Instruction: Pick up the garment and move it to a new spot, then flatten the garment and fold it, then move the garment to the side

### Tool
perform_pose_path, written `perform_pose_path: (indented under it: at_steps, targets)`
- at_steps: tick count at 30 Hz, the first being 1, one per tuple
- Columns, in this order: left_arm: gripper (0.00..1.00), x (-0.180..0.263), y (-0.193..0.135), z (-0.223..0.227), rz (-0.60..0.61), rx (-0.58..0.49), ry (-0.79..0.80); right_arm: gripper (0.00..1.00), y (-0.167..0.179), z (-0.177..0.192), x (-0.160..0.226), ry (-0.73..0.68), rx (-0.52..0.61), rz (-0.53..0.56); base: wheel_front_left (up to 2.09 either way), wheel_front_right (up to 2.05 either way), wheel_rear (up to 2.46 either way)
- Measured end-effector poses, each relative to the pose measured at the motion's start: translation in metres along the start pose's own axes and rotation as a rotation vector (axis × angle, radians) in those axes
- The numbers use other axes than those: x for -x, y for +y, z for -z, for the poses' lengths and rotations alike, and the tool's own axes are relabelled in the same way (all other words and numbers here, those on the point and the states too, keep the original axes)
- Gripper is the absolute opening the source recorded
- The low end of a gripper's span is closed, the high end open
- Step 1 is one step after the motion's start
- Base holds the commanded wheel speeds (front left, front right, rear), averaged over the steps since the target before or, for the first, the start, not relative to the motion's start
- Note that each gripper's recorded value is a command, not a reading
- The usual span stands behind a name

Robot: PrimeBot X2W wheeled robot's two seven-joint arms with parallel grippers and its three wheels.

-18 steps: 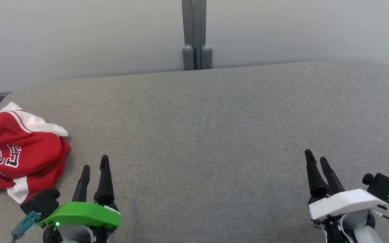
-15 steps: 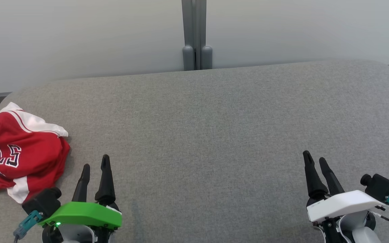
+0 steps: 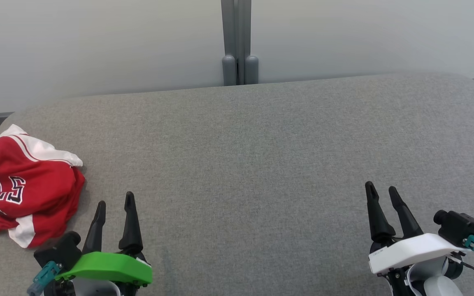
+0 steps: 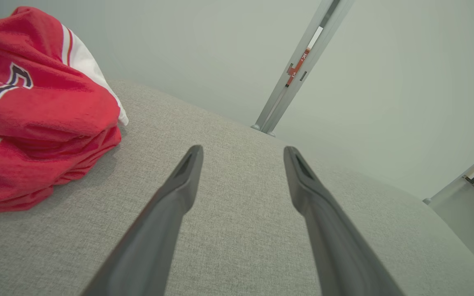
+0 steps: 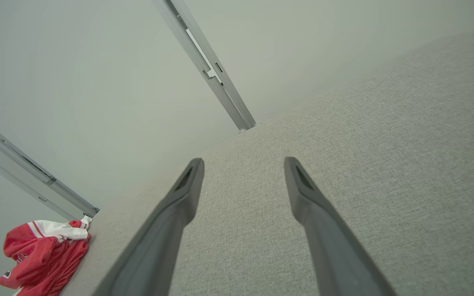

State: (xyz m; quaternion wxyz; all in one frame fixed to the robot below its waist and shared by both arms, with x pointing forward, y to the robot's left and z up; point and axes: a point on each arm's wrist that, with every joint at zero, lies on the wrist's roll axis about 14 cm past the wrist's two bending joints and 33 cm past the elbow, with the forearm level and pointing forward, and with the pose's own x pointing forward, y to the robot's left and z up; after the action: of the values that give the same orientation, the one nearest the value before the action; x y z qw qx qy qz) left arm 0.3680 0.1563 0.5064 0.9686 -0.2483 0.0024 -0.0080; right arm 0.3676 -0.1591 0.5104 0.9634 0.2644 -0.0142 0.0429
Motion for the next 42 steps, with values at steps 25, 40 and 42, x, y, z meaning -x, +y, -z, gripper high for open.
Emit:
perform_pose_path:
  at_steps: [25,40,42]
  targets:
    - [1.00,0.006,-0.015,-0.002,0.048,-0.217,-0.051,1.00,0.022,0.002,0.004,-0.020,0.231,-0.091,0.00,0.00,0.00]
    - [1.00,0.012,-0.019,0.000,0.074,-0.256,-0.064,1.00,0.025,0.002,0.009,-0.036,0.292,-0.108,0.00,0.00,0.00]
    - [1.00,0.013,-0.022,-0.002,0.087,-0.258,-0.073,1.00,0.026,0.002,0.010,-0.037,0.297,-0.111,0.00,0.00,0.00]
